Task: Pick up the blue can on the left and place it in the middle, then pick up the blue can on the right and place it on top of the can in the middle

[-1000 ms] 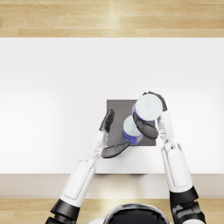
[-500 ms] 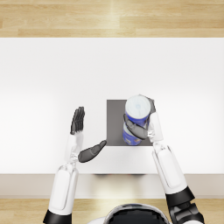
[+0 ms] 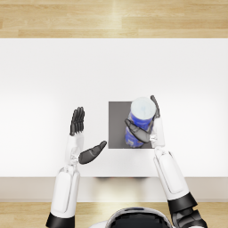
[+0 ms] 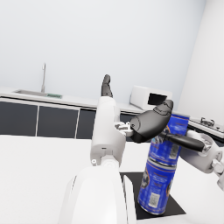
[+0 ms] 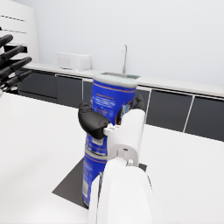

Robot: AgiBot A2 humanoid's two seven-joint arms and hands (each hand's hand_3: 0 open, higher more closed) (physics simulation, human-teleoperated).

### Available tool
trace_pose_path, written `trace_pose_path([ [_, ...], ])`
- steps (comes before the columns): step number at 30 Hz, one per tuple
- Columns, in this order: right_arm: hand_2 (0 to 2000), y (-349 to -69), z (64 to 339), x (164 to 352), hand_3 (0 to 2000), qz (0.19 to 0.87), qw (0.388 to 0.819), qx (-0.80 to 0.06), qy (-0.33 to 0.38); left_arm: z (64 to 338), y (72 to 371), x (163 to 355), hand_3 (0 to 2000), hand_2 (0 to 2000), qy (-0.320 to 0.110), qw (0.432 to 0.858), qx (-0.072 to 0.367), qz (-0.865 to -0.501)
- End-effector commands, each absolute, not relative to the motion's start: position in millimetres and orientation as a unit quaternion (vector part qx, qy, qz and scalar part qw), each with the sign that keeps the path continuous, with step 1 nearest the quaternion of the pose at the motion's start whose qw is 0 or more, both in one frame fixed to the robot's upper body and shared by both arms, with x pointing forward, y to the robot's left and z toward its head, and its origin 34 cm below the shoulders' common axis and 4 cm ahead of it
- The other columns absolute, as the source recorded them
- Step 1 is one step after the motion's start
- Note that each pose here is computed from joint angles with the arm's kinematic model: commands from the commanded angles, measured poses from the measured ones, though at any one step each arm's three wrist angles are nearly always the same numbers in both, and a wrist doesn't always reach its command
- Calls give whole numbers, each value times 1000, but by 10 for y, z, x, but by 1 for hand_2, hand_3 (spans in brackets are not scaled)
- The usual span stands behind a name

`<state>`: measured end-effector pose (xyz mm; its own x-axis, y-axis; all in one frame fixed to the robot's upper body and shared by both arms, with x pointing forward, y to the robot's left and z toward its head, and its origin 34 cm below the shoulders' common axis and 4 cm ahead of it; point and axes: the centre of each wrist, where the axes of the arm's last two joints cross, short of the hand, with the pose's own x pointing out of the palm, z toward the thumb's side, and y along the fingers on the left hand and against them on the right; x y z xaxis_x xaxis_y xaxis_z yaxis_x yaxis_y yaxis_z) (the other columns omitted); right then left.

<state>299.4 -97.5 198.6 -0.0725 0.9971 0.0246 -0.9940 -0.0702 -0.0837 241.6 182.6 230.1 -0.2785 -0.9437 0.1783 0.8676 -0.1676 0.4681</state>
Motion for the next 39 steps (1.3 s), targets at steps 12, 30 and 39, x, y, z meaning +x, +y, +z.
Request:
trace_pose_path([
  [12, 0, -1101, 2933, 2904, 0, 703, 680, -110, -175, 2642, 1706, 2489, 0, 0, -305, 572, 103, -754],
  [30, 0, -2210, 3185, 2706, 0, 621, 684, -229, -307, 2916, 2379, 2685, 0, 0, -360, 657, 130, -650],
  [39, 0, -2200, 3078, 2723, 0, 631, 680, -225, -299, 2791, 2378, 2699, 0, 0, -348, 665, 111, -651],
])
